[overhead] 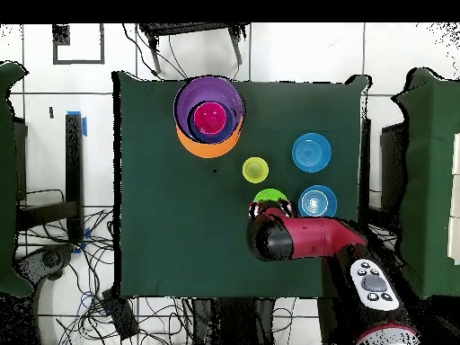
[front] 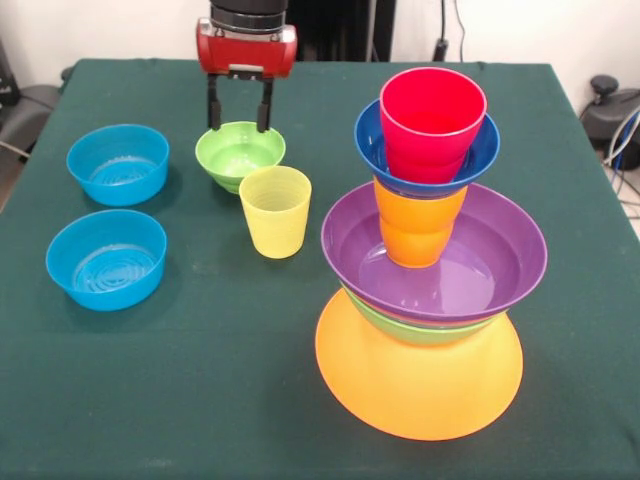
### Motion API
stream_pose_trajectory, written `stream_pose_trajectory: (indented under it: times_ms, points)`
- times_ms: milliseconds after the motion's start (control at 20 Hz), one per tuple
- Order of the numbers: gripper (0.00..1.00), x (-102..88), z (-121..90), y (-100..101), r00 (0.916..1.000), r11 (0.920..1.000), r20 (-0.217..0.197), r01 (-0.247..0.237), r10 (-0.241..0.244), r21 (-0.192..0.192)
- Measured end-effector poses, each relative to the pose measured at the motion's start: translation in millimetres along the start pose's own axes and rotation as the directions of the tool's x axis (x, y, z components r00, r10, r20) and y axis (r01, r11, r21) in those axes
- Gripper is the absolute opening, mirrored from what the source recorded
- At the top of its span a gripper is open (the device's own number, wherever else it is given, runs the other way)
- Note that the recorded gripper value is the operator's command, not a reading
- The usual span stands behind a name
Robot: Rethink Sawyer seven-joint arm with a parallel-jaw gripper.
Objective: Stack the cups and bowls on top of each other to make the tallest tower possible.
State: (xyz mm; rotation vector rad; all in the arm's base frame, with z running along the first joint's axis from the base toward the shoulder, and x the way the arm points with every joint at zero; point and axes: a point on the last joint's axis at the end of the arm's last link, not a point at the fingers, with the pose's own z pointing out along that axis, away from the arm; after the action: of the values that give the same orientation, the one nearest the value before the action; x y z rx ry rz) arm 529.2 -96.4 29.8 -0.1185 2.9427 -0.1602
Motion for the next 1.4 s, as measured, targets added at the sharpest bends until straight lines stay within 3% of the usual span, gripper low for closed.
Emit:
stream_pose_trajectory:
  times_ms: [350, 650, 900, 1400]
  points:
    - [1.0, 25.6, 13.2, 4.4, 0.9989, 0.9989, -0.015, -0.045, 0.045, -0.016]
    - [1.0, 41.3, 21.3, 17.6, 0.9983, 0.9978, -0.033, -0.049, 0.048, -0.044]
    - [1.0, 61.4, 23.1, 33.3, 0.996, 0.9961, -0.076, -0.052, 0.046, -0.072]
    - [1.0, 68.0, 27.0, 45.6, 0.9955, 0.9954, -0.089, -0.04, 0.032, -0.087]
